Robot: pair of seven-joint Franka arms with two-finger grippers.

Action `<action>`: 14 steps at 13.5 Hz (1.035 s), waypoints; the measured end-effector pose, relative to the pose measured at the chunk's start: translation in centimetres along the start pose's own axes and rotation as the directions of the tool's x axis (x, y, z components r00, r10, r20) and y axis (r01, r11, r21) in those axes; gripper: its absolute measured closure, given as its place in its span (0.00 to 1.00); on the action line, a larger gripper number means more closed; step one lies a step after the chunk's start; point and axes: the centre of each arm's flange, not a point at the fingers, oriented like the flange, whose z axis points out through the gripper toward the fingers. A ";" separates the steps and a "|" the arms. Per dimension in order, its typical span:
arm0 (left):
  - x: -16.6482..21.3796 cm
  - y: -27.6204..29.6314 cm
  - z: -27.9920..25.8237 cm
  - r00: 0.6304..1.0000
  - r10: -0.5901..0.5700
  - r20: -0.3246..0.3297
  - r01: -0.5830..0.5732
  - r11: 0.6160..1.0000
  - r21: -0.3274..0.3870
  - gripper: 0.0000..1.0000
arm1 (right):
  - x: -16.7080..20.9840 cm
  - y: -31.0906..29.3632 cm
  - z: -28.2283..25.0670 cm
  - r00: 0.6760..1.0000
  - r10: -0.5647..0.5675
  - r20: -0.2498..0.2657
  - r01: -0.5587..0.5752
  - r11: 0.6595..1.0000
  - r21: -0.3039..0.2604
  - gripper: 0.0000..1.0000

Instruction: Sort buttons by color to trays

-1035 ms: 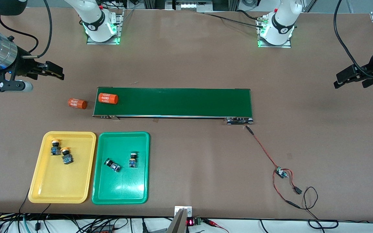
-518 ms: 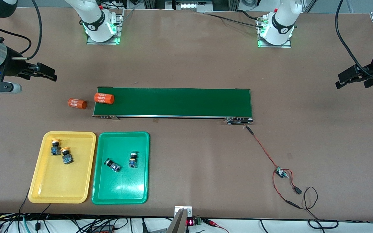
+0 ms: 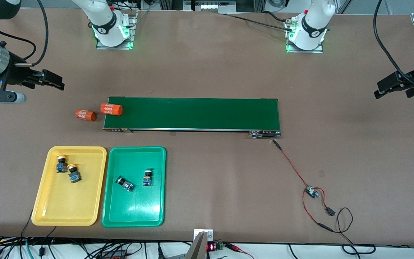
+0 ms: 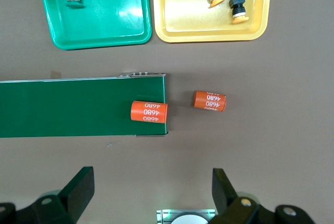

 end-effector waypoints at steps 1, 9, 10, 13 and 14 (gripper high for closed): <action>-0.1 -0.1 0.1 1.000 -0.002 0.007 0.002 1.000 0.000 0.00 | 0.0 -0.1 0.0 1.000 -0.001 0.000 0.001 1.000 0.000 0.00; -0.1 -0.3 0.1 1.000 -0.005 0.015 0.005 1.000 0.001 0.00 | 0.0 -0.2 0.0 1.000 -0.003 0.001 0.003 1.000 0.000 0.00; -0.1 -0.3 0.1 1.000 -0.005 0.015 0.005 1.000 0.001 0.00 | 0.0 -0.2 0.0 1.000 -0.003 0.001 0.003 1.000 0.000 0.00; -0.1 -0.3 0.1 1.000 -0.005 0.015 0.005 1.000 0.001 0.00 | 0.0 -0.2 0.0 1.000 -0.003 0.001 0.003 1.000 -0.001 0.00; -0.1 -0.3 0.1 1.000 -0.005 0.015 0.005 1.000 0.001 0.00 | 0.0 -0.2 0.0 1.000 -0.003 0.001 0.003 1.000 -0.001 0.00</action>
